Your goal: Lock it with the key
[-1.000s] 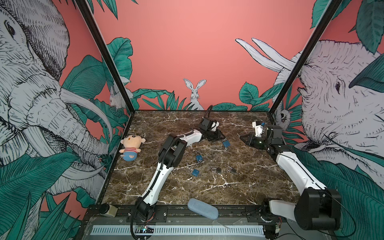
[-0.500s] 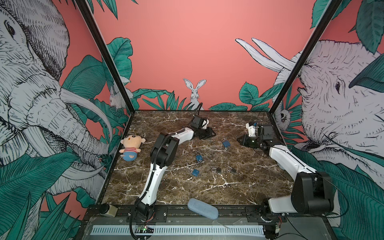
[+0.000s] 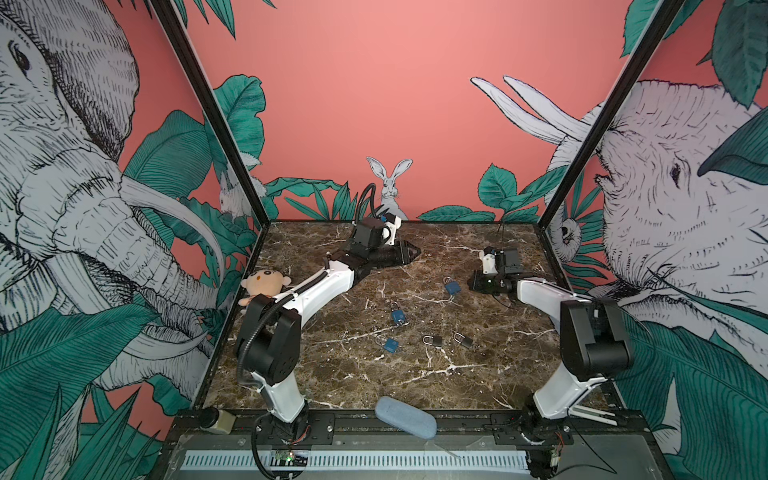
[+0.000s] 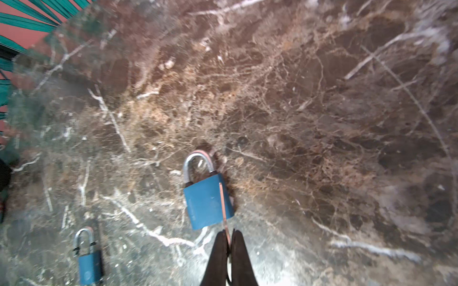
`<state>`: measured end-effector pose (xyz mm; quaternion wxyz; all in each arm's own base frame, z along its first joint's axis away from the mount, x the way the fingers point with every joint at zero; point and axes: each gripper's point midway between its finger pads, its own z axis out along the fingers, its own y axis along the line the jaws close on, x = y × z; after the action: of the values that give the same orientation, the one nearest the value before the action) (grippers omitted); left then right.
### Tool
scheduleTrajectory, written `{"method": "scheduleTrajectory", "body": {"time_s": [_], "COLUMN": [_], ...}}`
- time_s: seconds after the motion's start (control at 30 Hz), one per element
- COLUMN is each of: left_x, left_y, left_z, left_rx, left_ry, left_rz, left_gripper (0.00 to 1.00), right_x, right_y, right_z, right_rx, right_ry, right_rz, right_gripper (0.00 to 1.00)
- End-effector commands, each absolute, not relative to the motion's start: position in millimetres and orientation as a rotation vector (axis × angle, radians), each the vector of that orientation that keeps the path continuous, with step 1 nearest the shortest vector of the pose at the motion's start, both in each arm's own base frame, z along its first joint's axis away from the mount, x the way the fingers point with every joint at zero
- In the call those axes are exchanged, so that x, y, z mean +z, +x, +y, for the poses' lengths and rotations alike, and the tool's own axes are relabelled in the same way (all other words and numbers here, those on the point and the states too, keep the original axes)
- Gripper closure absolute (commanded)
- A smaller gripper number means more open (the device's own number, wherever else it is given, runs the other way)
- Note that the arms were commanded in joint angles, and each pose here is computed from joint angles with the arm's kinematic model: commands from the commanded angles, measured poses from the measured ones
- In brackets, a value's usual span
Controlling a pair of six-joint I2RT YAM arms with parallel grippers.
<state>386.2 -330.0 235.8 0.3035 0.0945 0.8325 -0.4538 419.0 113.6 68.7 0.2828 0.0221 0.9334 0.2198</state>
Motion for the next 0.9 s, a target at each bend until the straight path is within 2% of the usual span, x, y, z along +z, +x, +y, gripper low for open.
{"method": "scheduleTrajectory", "body": {"time_s": [0.0, 0.3, 0.67, 0.87], "left_x": [245, 241, 234, 232], "left_y": [376, 366, 366, 366], "left_z": [-321, -311, -311, -310], "left_rx": [-1.19, -1.173, -1.179, -1.185], "left_ry": [0.247, 0.23, 0.222, 0.213], "left_rz": [2.175, 2.173, 2.181, 2.182], "left_gripper": [0.6, 0.6, 0.6, 0.6], "right_x": [73, 55, 43, 49], "right_y": [437, 446, 446, 442], "right_z": [121, 133, 133, 131], "right_rx": [0.585, 0.604, 0.597, 0.582], "right_ry": [0.047, 0.053, 0.058, 0.057], "right_rz": [2.442, 2.467, 2.497, 2.493], "right_gripper": [1.0, 1.0, 0.85, 0.82]}}
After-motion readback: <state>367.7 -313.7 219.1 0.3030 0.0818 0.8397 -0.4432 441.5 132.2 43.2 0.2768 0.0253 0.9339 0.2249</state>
